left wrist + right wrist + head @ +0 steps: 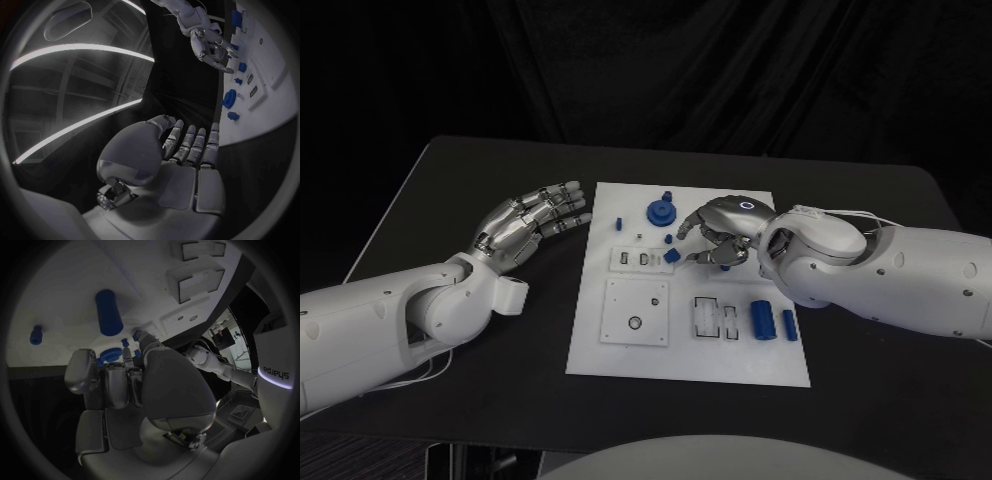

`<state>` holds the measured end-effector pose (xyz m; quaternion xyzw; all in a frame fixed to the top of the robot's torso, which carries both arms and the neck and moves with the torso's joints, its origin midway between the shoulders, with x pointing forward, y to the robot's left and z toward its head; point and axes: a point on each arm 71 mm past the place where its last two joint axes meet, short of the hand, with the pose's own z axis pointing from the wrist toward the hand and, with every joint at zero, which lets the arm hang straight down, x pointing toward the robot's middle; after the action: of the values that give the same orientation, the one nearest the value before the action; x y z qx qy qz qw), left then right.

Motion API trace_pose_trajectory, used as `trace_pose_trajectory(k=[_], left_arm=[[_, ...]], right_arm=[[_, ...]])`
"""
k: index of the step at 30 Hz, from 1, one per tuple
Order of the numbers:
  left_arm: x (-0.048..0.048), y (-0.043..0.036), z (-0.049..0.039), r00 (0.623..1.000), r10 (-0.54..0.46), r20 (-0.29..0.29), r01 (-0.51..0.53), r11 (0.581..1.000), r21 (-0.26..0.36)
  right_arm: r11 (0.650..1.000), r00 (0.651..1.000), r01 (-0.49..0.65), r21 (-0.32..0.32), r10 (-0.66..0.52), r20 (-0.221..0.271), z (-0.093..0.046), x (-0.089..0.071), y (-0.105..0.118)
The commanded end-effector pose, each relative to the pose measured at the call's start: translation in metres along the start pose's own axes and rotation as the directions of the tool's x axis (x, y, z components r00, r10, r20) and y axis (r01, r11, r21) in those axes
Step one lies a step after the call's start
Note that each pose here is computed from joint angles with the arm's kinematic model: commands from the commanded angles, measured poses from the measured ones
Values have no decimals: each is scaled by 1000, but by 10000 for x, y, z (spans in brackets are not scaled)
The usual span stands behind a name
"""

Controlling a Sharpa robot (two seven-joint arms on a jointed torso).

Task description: Assemble the parts on the task board

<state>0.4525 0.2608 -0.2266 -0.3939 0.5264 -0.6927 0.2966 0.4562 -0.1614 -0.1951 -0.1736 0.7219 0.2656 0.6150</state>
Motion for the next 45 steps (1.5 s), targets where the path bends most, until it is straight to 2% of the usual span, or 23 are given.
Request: trace_pose_trajectory(k=[1,14,45], left_arm=[[16,-76,-2,1000,-12,-9,13,993,118],[21,-62,1,1000,-14,-11,15,993,115],[17,-48,4,1000,-16,-12,17,994,110]], right_arm=[[1000,999,15,0,-15,-39,-3,28,-23],[1000,998,20,-3,-20,-61,43,80,-37],[999,999,14,-46,-16,-37,132,93,69]])
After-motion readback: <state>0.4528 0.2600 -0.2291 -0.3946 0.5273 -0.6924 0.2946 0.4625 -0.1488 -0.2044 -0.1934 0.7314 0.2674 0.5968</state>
